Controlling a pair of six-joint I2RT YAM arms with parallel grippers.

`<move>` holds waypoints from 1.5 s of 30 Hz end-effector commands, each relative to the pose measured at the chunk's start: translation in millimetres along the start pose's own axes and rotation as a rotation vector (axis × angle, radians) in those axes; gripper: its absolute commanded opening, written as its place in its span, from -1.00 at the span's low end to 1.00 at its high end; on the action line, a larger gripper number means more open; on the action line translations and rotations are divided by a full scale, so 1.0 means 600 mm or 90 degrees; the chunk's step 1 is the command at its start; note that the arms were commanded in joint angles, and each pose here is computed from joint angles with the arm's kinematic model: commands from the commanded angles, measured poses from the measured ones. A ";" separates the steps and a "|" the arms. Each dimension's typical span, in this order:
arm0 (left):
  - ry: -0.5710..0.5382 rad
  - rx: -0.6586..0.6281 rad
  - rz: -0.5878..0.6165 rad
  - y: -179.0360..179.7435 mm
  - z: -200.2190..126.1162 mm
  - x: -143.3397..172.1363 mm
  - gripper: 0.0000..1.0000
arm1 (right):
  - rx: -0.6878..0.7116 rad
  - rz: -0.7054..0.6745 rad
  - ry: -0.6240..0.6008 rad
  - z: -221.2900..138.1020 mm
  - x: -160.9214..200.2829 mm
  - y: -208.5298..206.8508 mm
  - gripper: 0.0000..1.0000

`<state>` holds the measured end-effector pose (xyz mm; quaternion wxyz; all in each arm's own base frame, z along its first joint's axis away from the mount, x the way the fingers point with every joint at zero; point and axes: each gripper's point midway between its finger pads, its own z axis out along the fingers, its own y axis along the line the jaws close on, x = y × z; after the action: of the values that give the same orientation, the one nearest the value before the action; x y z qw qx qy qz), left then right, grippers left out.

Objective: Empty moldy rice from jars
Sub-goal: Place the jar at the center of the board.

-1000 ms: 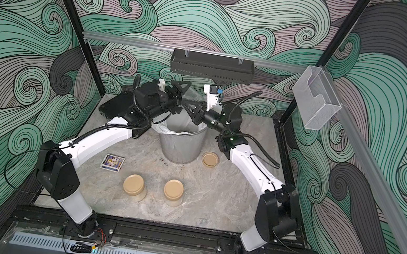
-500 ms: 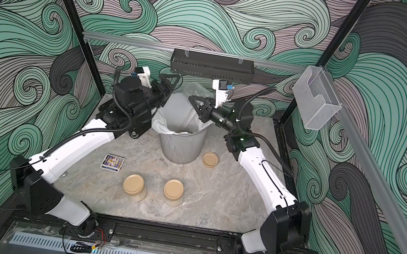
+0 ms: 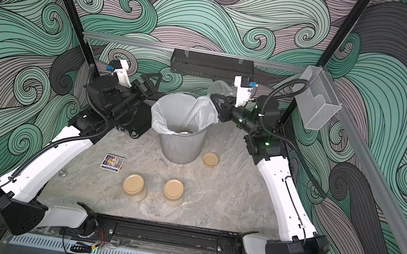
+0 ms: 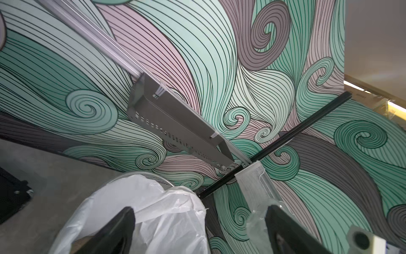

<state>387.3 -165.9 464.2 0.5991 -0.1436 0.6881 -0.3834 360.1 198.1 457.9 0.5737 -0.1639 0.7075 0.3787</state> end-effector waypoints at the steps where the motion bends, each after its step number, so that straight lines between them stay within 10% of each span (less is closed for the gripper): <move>1: -0.017 -0.034 0.095 0.020 -0.032 -0.010 0.87 | 0.122 -0.016 0.034 -0.044 0.023 -0.049 -1.00; 19: 0.066 -0.091 0.227 0.082 -0.069 0.049 0.92 | 0.330 0.251 0.396 0.010 0.294 -0.289 -1.00; 45: 0.074 -0.102 0.248 0.102 -0.094 0.061 0.95 | 0.338 0.378 0.523 0.117 0.433 -0.387 -1.00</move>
<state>346.4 -136.5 385.5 0.5957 -0.0292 0.7726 -0.2176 480.1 141.5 113.2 0.1244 0.0624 0.9646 0.2239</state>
